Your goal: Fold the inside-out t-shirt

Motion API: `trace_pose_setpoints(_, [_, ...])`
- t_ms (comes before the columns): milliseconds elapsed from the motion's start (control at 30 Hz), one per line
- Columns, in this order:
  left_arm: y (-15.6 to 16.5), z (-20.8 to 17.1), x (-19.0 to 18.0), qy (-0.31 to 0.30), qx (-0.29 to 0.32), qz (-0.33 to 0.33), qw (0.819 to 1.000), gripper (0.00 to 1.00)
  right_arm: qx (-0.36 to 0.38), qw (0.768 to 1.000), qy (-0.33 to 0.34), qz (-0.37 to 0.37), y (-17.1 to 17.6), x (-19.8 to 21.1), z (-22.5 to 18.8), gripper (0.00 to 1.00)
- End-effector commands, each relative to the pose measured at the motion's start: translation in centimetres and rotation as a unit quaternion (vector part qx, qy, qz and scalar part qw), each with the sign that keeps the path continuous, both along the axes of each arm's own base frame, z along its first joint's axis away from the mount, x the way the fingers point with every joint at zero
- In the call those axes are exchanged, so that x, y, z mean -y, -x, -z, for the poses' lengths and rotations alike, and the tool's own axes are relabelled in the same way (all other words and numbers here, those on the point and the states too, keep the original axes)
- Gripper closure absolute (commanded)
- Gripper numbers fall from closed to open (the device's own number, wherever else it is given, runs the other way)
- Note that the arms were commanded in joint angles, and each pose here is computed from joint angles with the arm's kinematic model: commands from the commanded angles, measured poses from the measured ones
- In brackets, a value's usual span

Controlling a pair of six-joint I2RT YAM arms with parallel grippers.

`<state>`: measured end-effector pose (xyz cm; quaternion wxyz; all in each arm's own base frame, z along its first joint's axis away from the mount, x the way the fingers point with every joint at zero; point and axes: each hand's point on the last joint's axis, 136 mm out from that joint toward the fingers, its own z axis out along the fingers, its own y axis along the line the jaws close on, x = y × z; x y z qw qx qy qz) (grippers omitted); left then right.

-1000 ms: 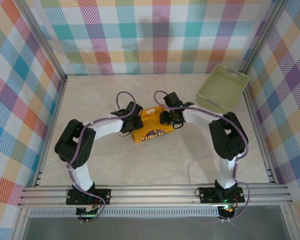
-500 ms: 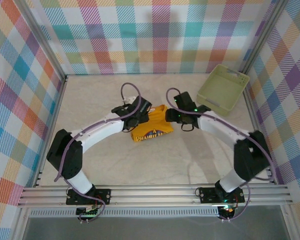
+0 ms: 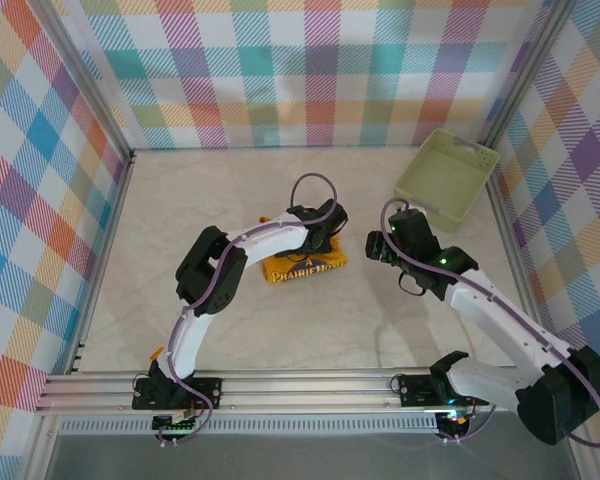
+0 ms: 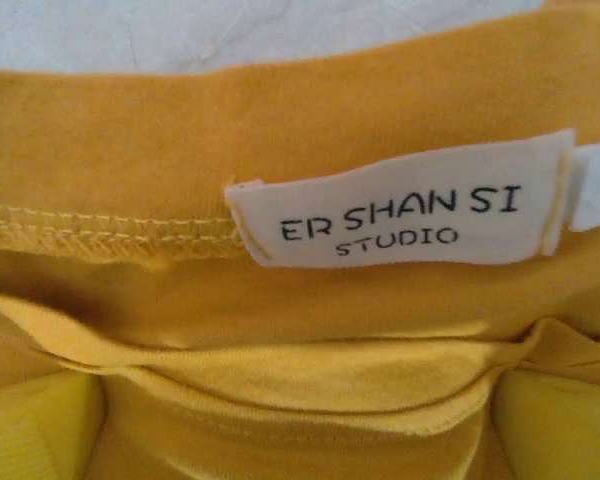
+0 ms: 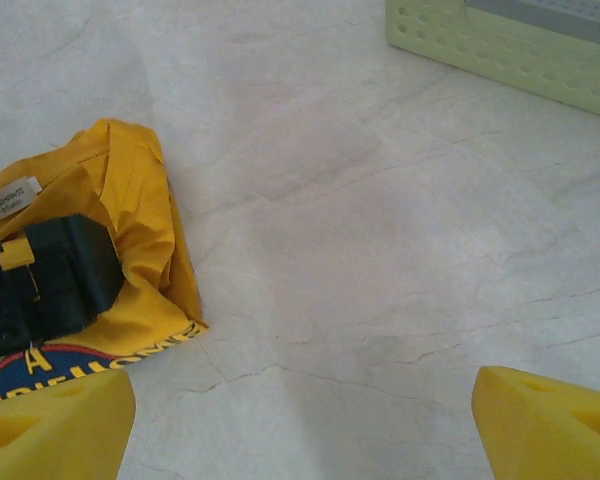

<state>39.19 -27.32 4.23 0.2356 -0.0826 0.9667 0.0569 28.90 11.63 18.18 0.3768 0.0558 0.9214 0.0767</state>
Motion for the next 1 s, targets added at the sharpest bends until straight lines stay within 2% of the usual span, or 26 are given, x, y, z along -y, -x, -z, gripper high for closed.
trace_pose_setpoints(0, [-1.2, 2.1, -4.8, -0.044, -0.051, -0.001, 0.998, 0.00, 0.000, 1.000, 0.005, 0.008, 1.0, 0.9, 0.4, 0.12])
trace_pose_setpoints(100, [-2.8, 2.9, -7.9, -0.055, -0.081, 0.031, 0.995, 0.00, 0.011, 1.000, 0.016, 0.010, 1.4, 1.7, 0.0, 0.10])
trace_pose_setpoints(267, [-4.9, 1.8, -13.8, -0.093, -0.115, 0.048, 0.988, 0.00, 0.037, 0.999, 0.023, 0.021, 2.1, 2.9, -1.2, 0.09])
trace_pose_setpoints(500, [-8.7, 1.6, -21.6, -0.106, -0.156, 0.037, 0.981, 0.00, 0.065, 0.997, 0.016, 0.029, 3.0, 3.9, -3.2, 0.08])
trace_pose_setpoints(633, [-10.3, 2.0, -26.2, -0.154, -0.181, 0.036, 0.971, 0.00, 0.078, 0.996, 0.025, 0.036, 3.7, 4.9, -4.4, 0.07])
trace_pose_setpoints(733, [-11.5, 0.9, -29.3, -0.195, -0.174, 0.030, 0.965, 0.00, 0.088, 0.995, 0.031, 0.040, 4.1, 5.4, -4.9, 0.06])
trace_pose_setpoints(800, [-12.3, -0.3, -30.5, -0.207, -0.161, 0.028, 0.965, 0.00, 0.092, 0.994, 0.037, 0.040, 4.0, 5.6, -4.8, 0.04])
trace_pose_setpoints(967, [-12.9, -4.3, -29.8, -0.231, -0.113, 0.028, 0.966, 0.00, 0.082, 0.994, 0.058, 0.052, 3.1, 5.8, -3.6, 0.01])
